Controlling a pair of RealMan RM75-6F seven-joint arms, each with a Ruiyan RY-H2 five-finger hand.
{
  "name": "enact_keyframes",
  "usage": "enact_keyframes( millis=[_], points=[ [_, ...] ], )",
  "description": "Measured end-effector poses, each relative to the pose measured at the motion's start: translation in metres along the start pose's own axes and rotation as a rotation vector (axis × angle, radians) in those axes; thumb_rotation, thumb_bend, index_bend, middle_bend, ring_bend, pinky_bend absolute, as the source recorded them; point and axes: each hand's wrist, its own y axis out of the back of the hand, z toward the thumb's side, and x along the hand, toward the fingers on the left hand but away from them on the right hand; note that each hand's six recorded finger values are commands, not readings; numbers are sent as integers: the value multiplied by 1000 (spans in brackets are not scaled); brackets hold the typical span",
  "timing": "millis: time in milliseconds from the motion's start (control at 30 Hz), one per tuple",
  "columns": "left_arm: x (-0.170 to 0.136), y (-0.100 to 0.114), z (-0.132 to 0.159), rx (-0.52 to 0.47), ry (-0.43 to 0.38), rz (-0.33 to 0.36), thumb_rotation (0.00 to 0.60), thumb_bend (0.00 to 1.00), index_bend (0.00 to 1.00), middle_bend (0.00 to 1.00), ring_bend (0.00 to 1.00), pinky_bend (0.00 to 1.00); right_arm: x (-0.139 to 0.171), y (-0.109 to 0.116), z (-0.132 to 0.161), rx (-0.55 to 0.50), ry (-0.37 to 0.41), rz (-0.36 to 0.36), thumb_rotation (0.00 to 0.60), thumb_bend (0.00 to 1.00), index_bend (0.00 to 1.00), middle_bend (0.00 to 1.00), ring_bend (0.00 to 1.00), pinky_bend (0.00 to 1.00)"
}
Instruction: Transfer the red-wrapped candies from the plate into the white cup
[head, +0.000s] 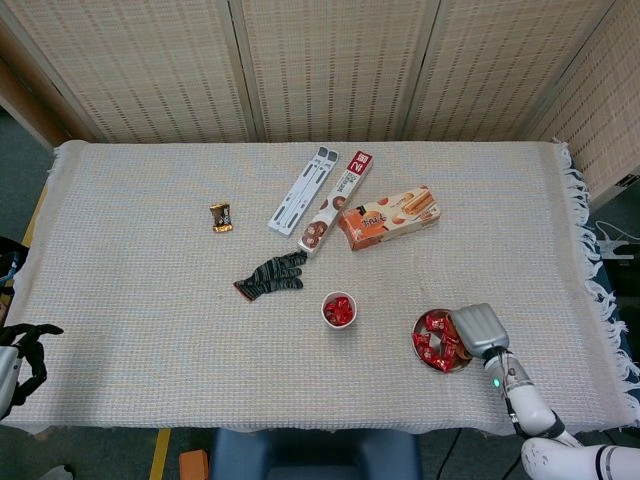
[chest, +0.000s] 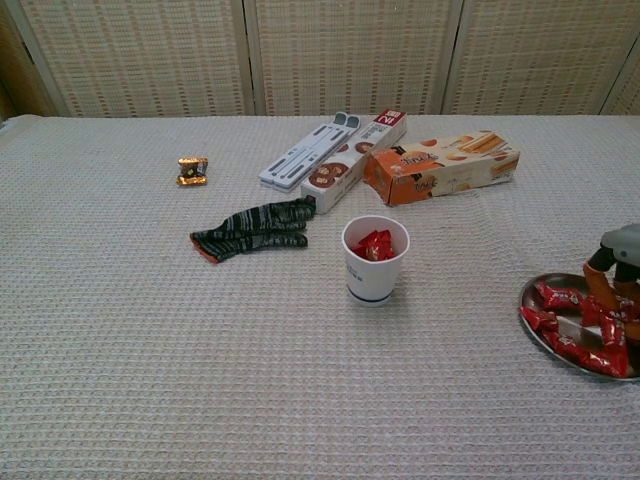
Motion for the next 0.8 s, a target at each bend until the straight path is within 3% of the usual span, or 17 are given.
enact_keyframes(
  millis=[400, 600, 800],
  points=[
    [0, 1, 0, -2, -1, 2, 600, 418, 345, 243, 274, 277, 19, 45, 23, -41, 59, -117, 600, 306, 591, 816, 793, 998],
    [0, 0, 1, 1, -4, 2, 600, 417, 345, 243, 274, 277, 12, 82, 57, -69, 140, -189, 600, 307, 593, 816, 792, 998],
    [-1, 1, 0, -4, -4, 3, 600, 417, 345, 243, 274, 277, 0, 105, 97, -99, 211, -206, 600, 307, 594, 816, 792, 998]
  ],
)
